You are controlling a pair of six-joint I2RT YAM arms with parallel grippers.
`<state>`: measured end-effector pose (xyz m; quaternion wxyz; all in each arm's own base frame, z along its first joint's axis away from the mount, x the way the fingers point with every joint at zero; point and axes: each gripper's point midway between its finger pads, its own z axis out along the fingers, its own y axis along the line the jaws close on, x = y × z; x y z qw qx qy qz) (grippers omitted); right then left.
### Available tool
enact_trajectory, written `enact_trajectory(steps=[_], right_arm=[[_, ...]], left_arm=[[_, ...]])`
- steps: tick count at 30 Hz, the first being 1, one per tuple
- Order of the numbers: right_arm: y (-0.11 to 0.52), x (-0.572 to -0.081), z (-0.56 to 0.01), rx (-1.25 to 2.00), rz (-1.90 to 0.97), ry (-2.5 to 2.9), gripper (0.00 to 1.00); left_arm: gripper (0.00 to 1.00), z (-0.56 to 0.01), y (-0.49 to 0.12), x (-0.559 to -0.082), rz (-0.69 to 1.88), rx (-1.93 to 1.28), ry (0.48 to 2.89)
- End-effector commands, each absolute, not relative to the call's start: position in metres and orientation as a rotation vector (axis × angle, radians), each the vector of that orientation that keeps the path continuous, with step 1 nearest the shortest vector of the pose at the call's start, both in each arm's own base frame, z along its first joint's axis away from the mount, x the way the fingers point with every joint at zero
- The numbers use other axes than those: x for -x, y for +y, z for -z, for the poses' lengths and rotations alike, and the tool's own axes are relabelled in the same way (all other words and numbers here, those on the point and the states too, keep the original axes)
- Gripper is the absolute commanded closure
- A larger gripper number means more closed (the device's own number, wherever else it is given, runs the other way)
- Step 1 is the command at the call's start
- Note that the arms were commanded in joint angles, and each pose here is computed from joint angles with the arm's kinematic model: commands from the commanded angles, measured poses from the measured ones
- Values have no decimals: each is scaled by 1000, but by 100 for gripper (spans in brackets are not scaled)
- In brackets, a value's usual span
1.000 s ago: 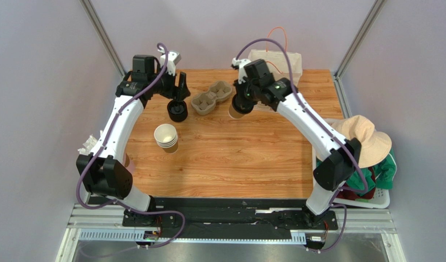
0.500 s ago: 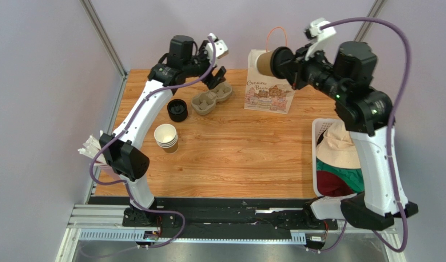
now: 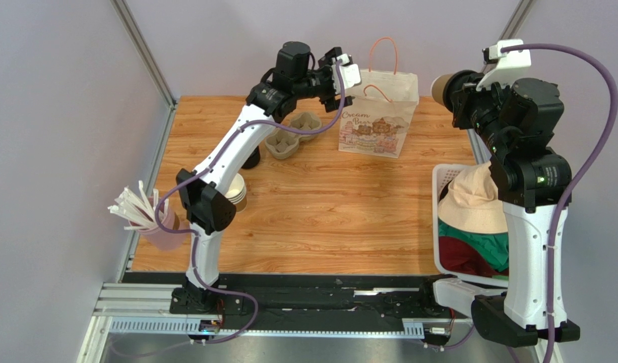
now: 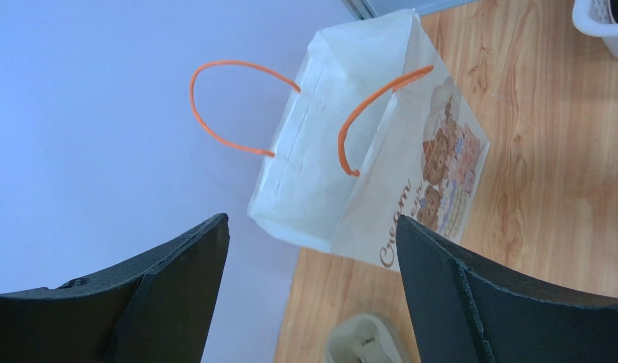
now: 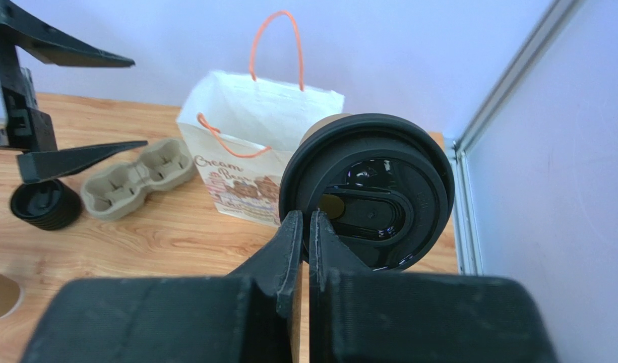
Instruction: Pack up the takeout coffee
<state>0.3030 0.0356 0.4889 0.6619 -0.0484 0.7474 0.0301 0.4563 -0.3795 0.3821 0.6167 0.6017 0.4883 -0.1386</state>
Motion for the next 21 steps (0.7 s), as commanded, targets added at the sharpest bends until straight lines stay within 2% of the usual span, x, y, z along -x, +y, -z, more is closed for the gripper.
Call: enact_trajectory(steps=[1,12,18,20,21], right_arm=[[14,-300,-502,51,4,1626,100],[1,-306,-497,6,11,1639,100],[0,-307,-491,0,7,1655,100],[0,-306,-490,-1,8,1655,100],[1,-306,-489,3,1,1656,100]], left_arm=[[10,-393,-405,-460,357,-1418,913],[11,-375,-445,-457,476,-1458,781],[20,-373,-455,-464,484,-1415,782],[27,-373,-456,-465,484,-1407,789],[36,-370,-457,-464,491,-1407,797]])
